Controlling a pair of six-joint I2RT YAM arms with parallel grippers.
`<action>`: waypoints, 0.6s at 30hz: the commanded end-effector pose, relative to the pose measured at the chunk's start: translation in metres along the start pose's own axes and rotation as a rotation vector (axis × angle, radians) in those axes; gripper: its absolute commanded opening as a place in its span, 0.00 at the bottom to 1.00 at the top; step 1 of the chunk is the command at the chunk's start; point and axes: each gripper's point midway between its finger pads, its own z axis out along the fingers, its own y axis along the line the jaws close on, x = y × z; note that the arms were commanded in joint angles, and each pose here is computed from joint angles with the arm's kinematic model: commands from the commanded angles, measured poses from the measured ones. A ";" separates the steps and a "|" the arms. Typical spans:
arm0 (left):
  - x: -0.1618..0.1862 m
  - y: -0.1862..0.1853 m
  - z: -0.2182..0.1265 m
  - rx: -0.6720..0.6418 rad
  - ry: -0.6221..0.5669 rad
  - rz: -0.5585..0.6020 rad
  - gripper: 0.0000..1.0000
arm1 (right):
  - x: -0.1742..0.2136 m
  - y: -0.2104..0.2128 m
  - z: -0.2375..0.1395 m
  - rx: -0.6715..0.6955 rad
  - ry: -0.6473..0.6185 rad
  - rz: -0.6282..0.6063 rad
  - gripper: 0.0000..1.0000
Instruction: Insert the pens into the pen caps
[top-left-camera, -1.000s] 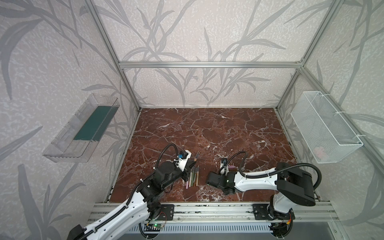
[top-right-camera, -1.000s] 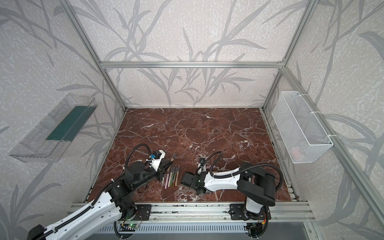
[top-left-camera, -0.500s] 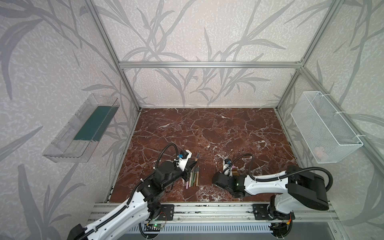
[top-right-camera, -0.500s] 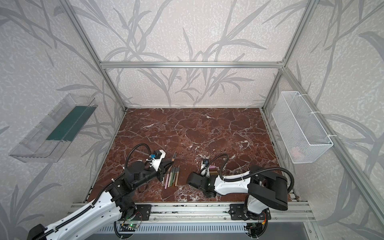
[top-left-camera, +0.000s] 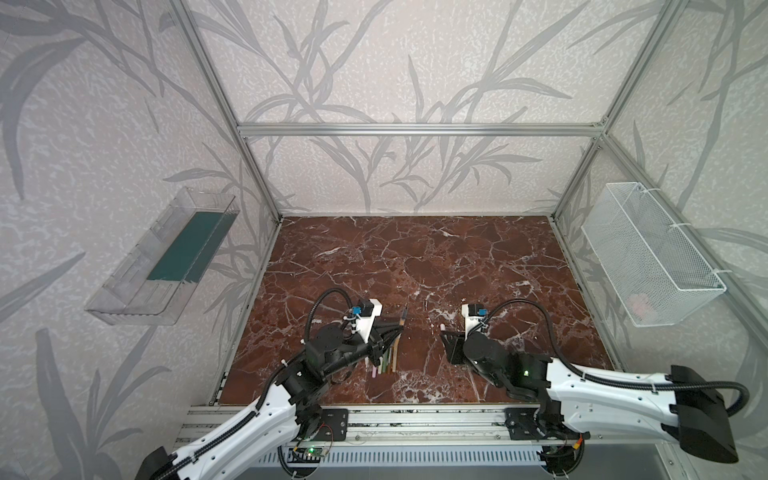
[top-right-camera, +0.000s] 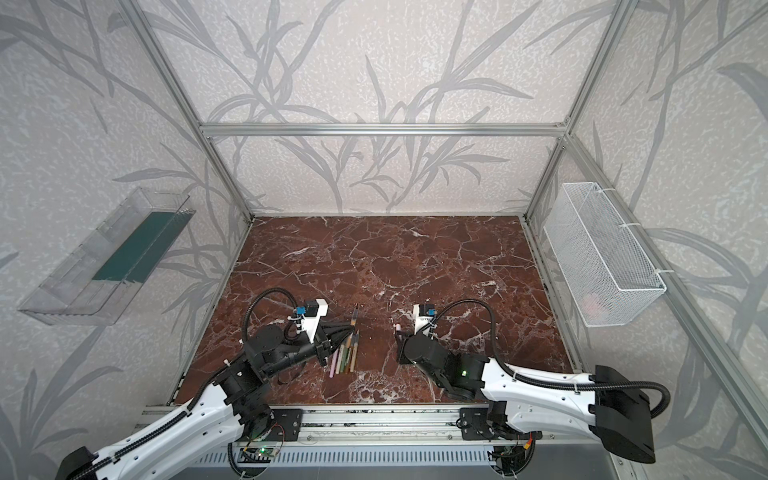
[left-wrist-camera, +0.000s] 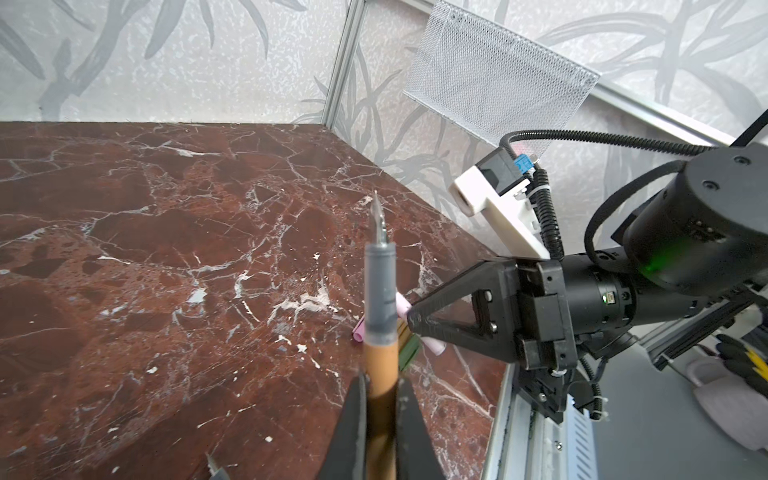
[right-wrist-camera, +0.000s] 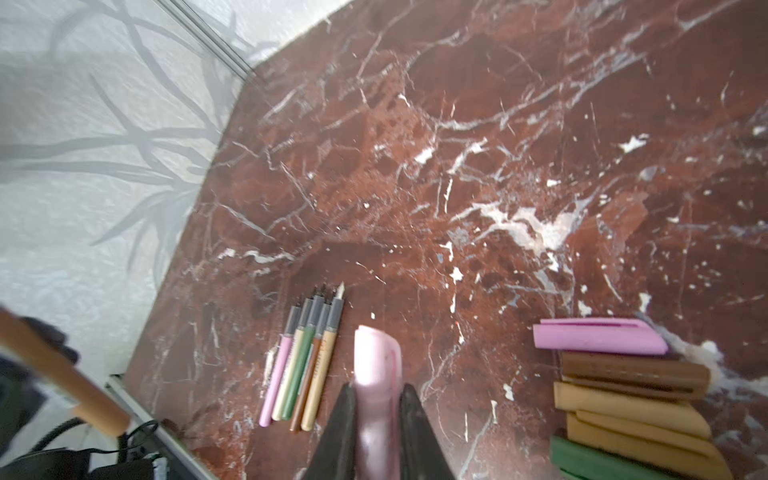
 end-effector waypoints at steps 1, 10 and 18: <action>-0.015 -0.004 -0.002 0.001 -0.030 -0.099 0.00 | -0.013 -0.008 -0.009 0.015 -0.057 -0.057 0.15; -0.012 0.027 0.000 -0.188 0.013 -0.174 0.00 | 0.015 -0.032 0.018 0.185 0.054 -0.112 0.12; -0.009 0.035 0.000 -0.234 0.025 -0.165 0.00 | 0.033 -0.056 0.038 0.432 0.165 -0.239 0.12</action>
